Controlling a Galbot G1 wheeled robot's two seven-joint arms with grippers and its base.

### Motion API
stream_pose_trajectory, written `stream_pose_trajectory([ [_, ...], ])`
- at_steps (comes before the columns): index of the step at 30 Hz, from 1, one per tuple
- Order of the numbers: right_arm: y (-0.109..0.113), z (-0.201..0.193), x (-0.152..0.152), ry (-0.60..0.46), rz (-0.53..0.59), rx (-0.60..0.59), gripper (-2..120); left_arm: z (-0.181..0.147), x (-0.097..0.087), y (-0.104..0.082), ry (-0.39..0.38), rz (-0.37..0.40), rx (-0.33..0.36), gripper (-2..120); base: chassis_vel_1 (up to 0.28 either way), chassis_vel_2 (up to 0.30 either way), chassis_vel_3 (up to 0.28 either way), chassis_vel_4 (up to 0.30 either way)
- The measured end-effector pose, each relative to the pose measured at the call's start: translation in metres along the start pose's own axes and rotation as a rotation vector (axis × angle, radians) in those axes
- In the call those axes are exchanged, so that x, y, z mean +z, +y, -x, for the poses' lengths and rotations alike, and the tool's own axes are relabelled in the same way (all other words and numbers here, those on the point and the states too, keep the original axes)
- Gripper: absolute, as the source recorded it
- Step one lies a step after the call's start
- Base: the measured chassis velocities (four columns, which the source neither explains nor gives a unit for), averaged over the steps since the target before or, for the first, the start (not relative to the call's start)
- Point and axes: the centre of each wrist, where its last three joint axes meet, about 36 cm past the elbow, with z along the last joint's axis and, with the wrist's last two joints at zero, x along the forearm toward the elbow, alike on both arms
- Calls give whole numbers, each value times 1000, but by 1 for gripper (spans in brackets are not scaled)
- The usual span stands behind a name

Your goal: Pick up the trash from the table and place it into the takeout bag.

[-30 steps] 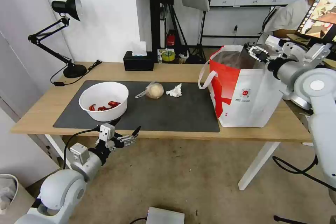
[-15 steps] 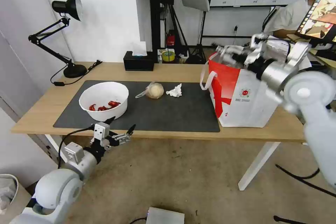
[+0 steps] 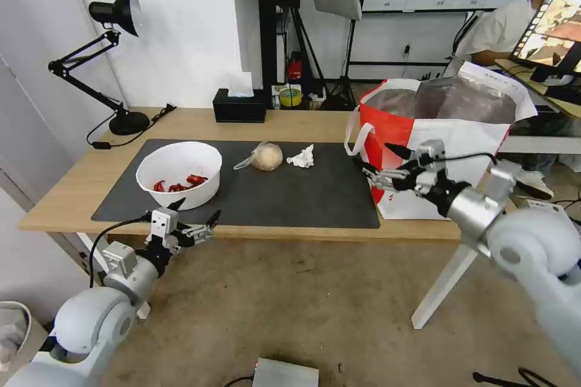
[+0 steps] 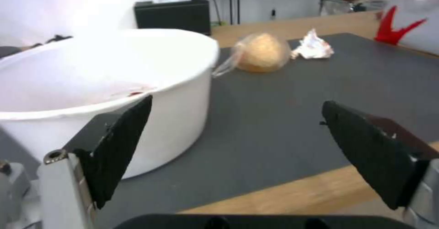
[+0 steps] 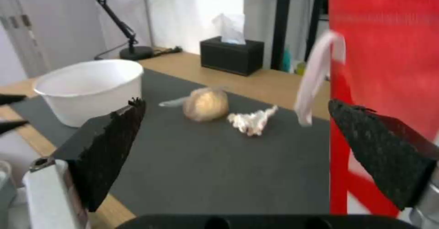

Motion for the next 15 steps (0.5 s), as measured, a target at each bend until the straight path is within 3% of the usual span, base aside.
stream_pose_trajectory([
  [7,17,-11,71,-45,31,78,100,-10,4,7,8,-17,-35,100,0,0,0,0],
  [15,29,-22,105,-99,61,159,100,-14,7,11,17,-42,-62,100,0,0,0,0],
])
